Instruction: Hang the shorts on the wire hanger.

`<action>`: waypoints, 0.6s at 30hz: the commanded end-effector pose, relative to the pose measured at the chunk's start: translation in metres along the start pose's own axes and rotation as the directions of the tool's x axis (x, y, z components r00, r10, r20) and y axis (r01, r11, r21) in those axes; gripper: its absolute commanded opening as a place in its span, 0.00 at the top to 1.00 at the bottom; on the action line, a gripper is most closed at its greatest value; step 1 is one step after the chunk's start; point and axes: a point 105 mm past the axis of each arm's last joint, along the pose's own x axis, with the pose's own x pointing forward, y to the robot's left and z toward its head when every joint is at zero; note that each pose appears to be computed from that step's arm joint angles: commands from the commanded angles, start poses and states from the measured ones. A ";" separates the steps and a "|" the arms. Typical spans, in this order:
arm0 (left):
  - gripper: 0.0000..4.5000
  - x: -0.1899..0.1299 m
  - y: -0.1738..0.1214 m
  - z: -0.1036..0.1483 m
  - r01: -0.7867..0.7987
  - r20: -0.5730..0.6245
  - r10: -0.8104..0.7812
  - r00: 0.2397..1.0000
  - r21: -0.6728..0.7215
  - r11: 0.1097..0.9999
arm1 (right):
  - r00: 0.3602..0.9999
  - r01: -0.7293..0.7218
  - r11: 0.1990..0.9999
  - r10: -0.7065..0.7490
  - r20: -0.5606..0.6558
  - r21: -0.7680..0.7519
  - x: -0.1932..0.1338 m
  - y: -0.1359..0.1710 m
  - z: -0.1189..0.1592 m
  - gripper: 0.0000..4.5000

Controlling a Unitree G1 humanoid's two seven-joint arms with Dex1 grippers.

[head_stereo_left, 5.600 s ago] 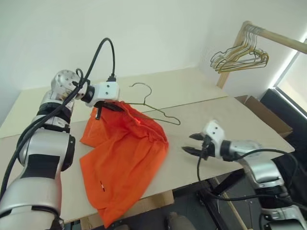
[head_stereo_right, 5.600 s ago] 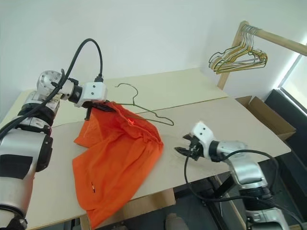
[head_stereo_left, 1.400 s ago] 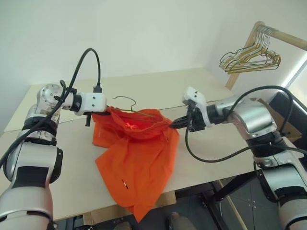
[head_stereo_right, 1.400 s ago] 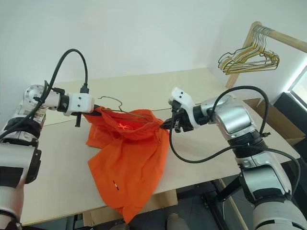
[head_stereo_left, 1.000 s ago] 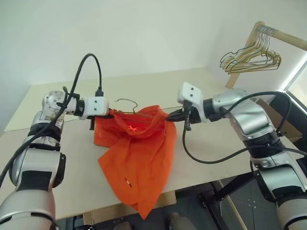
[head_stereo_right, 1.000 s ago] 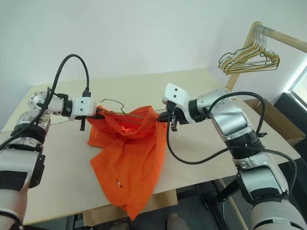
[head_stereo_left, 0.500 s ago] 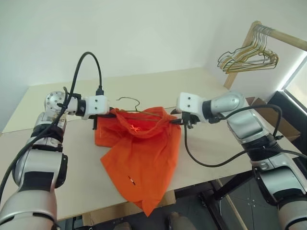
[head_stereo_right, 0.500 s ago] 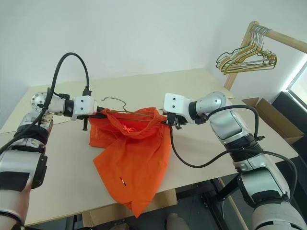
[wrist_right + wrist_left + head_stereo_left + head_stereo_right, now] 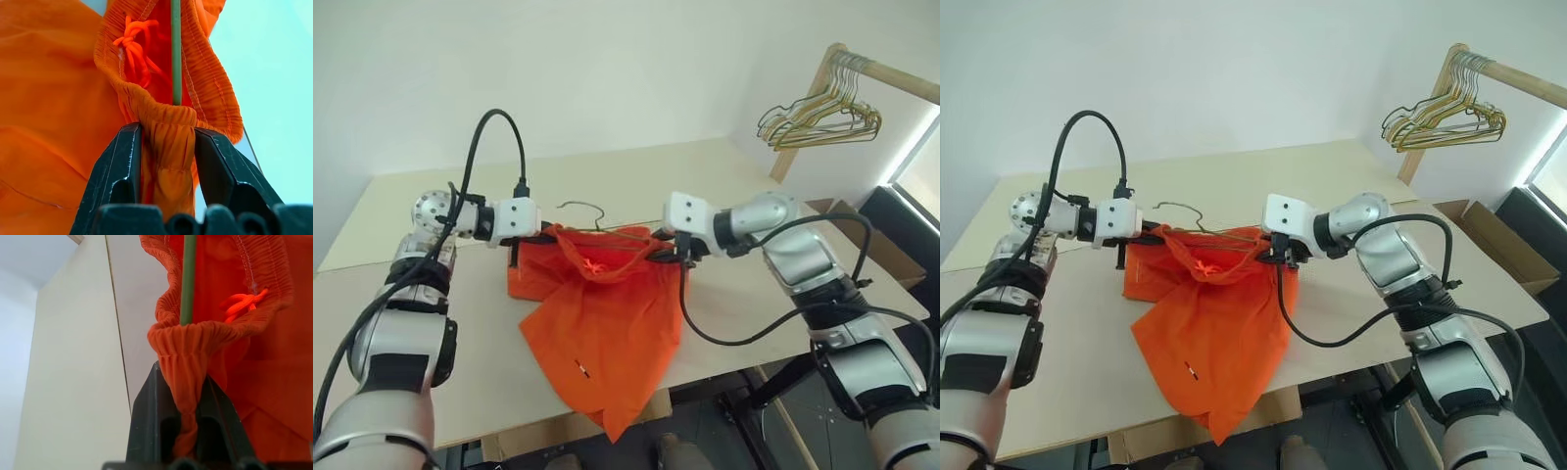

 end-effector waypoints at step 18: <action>0.68 -0.007 0.012 0.010 -0.045 0.064 0.048 0.997 -0.044 0.998 | 0.997 0.071 0.997 -0.070 -0.030 0.033 -0.009 -0.010 0.000 0.99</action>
